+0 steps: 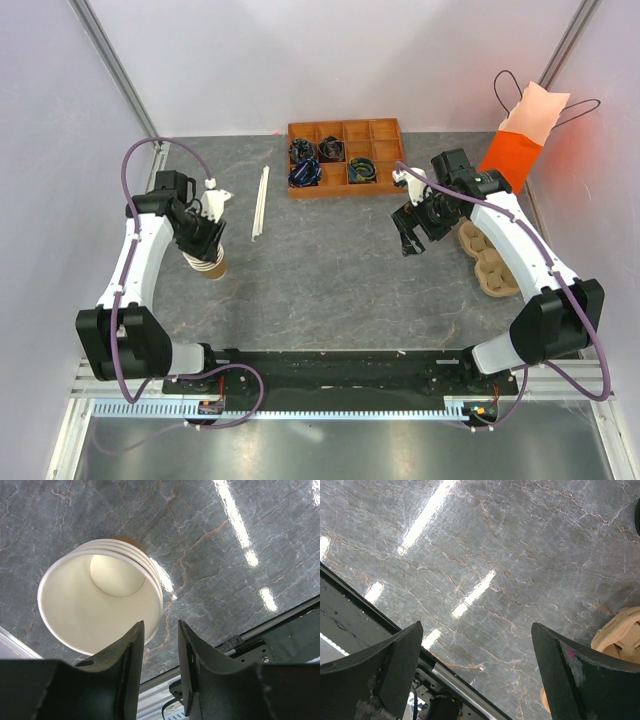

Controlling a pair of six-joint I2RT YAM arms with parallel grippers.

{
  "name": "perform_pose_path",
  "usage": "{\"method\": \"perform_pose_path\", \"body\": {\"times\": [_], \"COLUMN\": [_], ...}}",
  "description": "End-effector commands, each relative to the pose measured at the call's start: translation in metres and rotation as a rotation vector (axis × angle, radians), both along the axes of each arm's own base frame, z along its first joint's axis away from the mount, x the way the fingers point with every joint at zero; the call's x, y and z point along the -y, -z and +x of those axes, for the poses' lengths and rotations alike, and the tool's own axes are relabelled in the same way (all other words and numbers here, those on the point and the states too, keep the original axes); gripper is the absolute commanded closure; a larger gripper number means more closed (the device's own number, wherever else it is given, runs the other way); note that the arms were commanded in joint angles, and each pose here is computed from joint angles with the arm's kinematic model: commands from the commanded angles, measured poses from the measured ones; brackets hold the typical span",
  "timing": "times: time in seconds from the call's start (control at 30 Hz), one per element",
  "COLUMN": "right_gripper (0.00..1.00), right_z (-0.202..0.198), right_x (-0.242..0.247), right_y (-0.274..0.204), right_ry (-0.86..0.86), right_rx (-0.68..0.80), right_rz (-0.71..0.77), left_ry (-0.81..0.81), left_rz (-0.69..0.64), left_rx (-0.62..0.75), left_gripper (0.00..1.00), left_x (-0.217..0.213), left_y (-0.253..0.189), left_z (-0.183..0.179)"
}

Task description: Pack the takeout coffee

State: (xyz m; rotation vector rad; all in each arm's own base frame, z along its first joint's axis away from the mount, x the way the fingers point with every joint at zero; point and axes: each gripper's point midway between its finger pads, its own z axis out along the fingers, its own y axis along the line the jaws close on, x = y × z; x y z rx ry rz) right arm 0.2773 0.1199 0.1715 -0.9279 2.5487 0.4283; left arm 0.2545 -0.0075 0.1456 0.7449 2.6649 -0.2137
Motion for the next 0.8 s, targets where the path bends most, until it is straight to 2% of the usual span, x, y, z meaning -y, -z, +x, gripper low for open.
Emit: {"method": "perform_pose_path", "body": {"times": [0.0,0.13,0.27,0.4,0.53,0.77], "right_gripper": [0.02,0.02,0.02,0.02,0.02,0.02], "right_z": [0.009,0.010,0.011,0.012,0.013,0.018], "right_x": [-0.004,-0.005,-0.006,-0.005,-0.005,-0.010], "right_y": [-0.014,-0.012,-0.011,-0.011,-0.011,-0.014], "right_ry": [0.006,0.008,0.010,0.011,0.012,0.020], "right_rx": [0.053,0.051,0.049,0.051,0.054,0.060], "right_rz": [0.017,0.024,0.026,0.023,0.021,0.042], "left_ry": [0.031,0.031,0.024,0.016,0.015,-0.003], "left_rz": [0.030,0.036,0.052,0.053,0.067,0.125], "left_rx": [0.044,0.045,0.051,0.052,0.064,0.129], "left_gripper": [0.61,0.67,0.80,0.86,0.98,0.98], "left_x": [-0.003,-0.004,-0.007,-0.007,-0.010,-0.020], "left_y": [0.004,0.004,0.005,0.004,0.001,-0.011], "left_z": [0.011,0.012,0.013,0.014,0.015,0.030]}}
